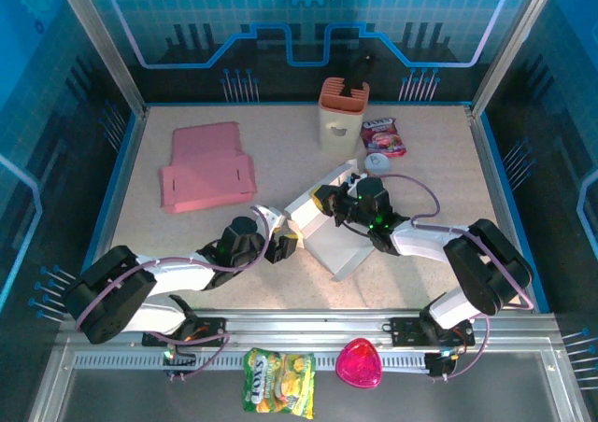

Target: Fold the paper box

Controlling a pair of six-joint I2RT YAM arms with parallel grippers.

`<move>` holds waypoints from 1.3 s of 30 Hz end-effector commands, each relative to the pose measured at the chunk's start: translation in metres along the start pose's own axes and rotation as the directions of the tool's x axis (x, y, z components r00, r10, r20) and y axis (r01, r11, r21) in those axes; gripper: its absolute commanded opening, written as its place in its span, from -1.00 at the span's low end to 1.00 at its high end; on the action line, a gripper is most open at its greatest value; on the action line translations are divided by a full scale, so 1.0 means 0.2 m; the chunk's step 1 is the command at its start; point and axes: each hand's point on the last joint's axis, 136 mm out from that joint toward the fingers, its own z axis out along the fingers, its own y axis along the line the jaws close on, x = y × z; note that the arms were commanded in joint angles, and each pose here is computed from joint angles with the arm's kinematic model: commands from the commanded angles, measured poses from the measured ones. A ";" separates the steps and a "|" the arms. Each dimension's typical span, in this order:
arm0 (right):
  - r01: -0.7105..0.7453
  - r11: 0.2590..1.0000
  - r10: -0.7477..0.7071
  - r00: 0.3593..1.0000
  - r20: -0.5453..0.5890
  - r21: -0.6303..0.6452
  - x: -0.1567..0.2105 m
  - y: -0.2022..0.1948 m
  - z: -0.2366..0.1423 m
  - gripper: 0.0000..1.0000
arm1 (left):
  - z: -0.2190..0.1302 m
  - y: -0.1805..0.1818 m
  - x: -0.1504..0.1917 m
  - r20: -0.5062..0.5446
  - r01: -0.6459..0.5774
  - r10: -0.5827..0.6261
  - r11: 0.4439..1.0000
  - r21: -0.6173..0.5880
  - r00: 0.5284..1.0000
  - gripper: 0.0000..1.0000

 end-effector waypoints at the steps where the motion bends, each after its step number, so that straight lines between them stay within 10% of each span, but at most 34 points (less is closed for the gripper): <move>1: -0.001 1.000 0.002 1.000 -0.026 0.011 0.05 -0.01 0.00 -1.00 | -0.03 -0.05 -0.07 0.060 -0.007 0.005 0.999 0.043 0.998 0.29; 39: -0.004 0.999 0.006 0.999 -0.044 0.031 0.09 -0.04 0.00 -1.00 | -0.03 0.09 -0.16 0.087 -0.029 0.040 0.991 -0.129 0.995 -0.34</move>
